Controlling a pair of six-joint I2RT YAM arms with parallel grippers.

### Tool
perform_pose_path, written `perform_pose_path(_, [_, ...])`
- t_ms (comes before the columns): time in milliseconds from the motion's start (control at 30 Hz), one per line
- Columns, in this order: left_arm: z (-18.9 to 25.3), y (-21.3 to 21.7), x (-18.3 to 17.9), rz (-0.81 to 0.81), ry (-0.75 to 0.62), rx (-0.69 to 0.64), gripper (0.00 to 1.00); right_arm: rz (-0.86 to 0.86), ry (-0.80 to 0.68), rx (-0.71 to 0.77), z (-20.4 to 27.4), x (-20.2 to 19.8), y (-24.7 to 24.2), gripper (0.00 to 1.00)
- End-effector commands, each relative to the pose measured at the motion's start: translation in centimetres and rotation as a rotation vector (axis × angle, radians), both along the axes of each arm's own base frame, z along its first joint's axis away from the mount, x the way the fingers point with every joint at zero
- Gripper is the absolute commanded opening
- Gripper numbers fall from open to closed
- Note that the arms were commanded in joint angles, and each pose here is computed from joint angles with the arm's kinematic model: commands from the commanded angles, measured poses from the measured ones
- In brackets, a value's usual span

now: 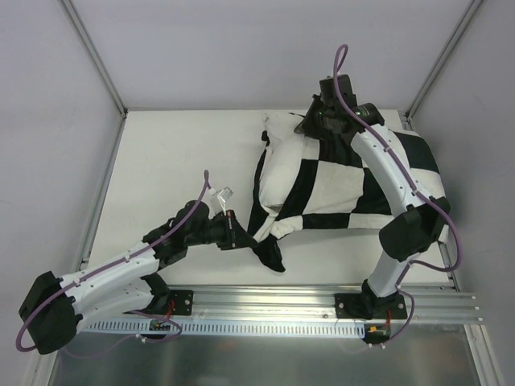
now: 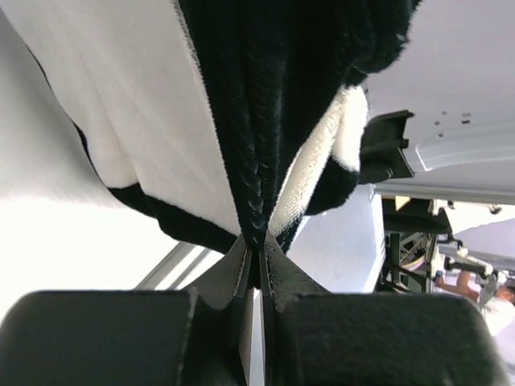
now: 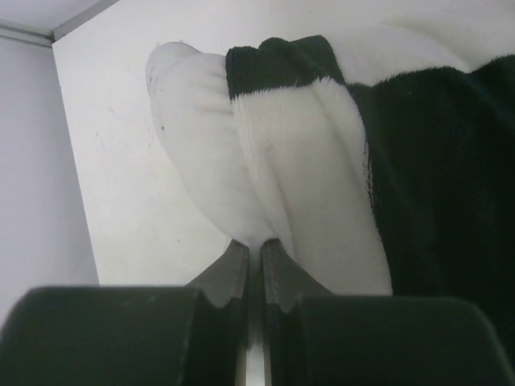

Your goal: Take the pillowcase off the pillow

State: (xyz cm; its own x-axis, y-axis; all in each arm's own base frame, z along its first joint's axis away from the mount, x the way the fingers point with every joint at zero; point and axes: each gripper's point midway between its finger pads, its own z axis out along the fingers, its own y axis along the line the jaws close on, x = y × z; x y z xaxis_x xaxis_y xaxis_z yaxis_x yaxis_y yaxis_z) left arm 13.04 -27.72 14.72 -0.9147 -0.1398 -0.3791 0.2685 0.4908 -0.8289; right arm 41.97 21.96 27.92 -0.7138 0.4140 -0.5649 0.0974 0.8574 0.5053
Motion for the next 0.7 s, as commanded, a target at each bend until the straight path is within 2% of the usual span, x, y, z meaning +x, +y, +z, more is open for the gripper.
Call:
perform_pose_path(0, [-4.3,1.5,-3.1,-0.069,0.134,0.143,0.0,-0.119,-0.307,0.121,9.5,3.6,-2.7,0.01])
perform_pose_path(100, [-4.6,1.0,-1.1,-0.014,0.119,0.194,0.0,-0.077,-0.348,0.168,11.1,1.5,-2.5,0.01])
perform_pose_path(167, [-6.4,0.8,-0.4,-0.005,0.15,0.261,0.0,-0.045,-0.408,0.215,13.8,-0.6,-2.6,0.01])
perform_pose_path(400, [-9.0,-0.9,0.5,-0.044,0.215,0.326,0.0,-0.048,-0.563,0.192,20.0,-5.6,-6.0,0.01])
perform_pose_path(533, [-9.1,-0.7,0.3,-0.048,0.21,0.329,0.0,-0.073,-0.59,0.178,20.9,-6.5,-7.6,0.01])
perform_pose_path(667, [-8.0,-1.1,2.0,-0.004,0.177,0.313,0.0,-0.024,-0.564,0.226,20.0,-7.2,-6.6,0.01])
